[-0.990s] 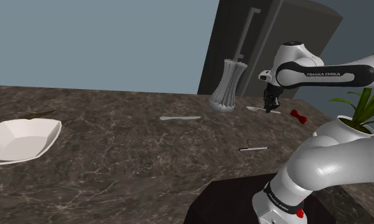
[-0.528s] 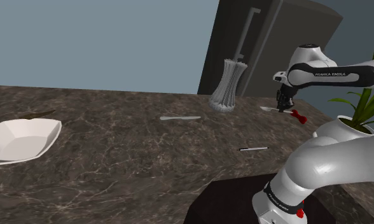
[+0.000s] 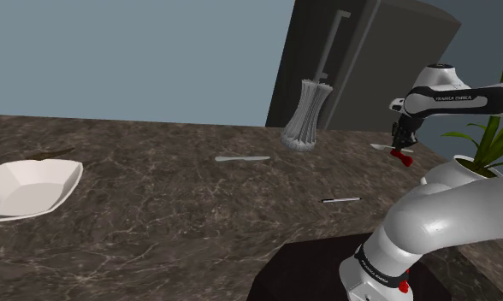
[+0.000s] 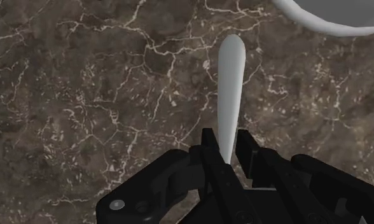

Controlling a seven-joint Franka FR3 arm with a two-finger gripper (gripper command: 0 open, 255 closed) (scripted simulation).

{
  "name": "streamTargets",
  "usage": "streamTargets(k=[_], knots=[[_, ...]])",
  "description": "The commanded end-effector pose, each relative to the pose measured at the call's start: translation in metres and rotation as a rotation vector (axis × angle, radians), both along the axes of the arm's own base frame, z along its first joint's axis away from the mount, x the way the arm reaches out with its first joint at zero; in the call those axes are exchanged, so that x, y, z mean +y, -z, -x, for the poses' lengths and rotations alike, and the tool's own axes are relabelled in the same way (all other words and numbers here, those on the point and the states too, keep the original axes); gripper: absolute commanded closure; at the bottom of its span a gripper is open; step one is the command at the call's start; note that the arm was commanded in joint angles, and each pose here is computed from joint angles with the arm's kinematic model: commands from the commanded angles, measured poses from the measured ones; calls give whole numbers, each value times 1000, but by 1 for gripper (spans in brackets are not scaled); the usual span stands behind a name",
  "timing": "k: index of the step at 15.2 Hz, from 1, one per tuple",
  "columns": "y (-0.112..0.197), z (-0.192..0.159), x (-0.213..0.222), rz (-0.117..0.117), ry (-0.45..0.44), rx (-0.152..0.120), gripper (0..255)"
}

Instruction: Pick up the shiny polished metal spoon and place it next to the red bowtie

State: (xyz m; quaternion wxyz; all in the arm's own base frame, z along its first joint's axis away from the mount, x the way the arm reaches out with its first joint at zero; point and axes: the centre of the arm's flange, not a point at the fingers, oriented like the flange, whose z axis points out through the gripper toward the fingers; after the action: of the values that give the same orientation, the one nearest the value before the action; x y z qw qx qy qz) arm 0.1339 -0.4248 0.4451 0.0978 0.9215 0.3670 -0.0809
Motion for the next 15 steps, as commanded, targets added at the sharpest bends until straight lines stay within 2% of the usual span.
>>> streamTargets(k=[1,15], knots=[[1,15,-22,1,-1,1,255],[1,119,-175,1,-1,1,255]])
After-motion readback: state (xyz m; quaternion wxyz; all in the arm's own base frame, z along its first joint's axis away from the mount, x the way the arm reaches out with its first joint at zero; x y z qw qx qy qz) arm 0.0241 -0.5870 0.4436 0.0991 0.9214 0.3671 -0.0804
